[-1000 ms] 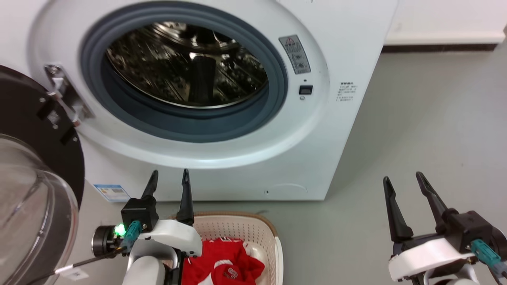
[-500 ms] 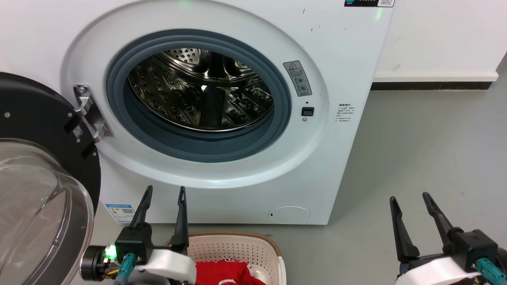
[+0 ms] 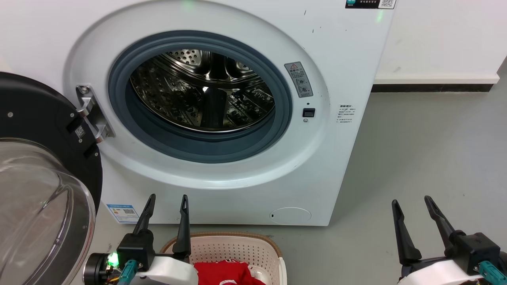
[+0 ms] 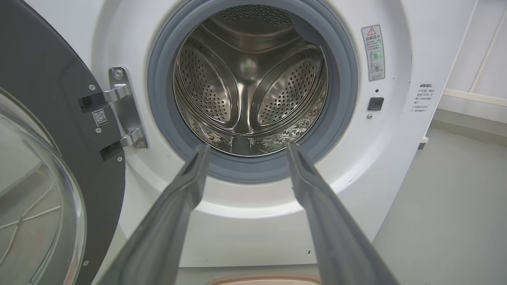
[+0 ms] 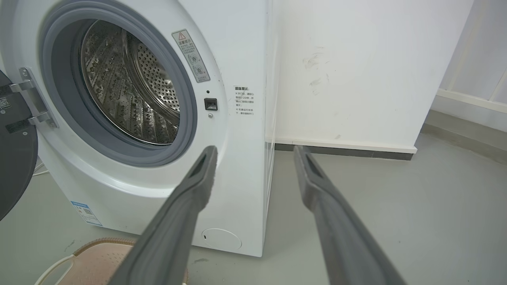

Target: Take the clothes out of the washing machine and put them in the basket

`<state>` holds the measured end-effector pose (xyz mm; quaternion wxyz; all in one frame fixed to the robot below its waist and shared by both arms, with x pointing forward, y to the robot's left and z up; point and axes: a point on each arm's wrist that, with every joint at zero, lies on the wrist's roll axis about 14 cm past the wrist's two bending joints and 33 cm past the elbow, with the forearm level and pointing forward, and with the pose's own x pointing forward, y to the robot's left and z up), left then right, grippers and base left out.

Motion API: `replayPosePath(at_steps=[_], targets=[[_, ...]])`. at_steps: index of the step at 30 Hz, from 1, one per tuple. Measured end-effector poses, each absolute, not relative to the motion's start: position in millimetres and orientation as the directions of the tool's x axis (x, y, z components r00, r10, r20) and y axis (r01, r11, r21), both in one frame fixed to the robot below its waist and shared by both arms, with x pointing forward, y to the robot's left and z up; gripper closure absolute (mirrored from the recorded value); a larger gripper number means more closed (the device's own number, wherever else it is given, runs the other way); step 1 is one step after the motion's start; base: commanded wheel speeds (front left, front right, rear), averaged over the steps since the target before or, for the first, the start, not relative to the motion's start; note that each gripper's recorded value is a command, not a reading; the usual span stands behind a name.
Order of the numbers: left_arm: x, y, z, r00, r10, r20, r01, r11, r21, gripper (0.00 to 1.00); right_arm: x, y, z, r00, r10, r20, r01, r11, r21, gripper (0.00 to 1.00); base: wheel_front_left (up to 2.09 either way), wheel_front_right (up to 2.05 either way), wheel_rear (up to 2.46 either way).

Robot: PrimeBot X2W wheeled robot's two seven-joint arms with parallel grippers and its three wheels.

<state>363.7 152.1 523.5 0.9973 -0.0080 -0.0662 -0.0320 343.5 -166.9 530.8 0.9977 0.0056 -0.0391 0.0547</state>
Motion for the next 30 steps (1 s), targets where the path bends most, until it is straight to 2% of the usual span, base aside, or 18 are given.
replayPosePath(at_steps=[9,10,30], targets=[[363.3,151.2,518.4,0.991,-0.066,0.114,0.069,0.997,-0.024,0.0,343.8,-166.3,529.7,0.991,0.11,0.076,-0.111,0.994,0.015,0.0,0.0,0.0,0.0],[362.8,151.1,515.6,0.992,-0.066,0.105,0.069,0.997,-0.025,1.0,343.3,-166.4,526.7,0.992,0.109,0.066,-0.111,0.994,0.016,1.0,0.0,0.0,0.0],[364.3,171.5,491.5,1.0,0.007,-0.03,-0.017,0.926,-0.377,1.0,348.6,-173.8,511.6,0.997,0.073,0.025,-0.077,0.919,0.388,1.0,0.0,0.0,0.0]])
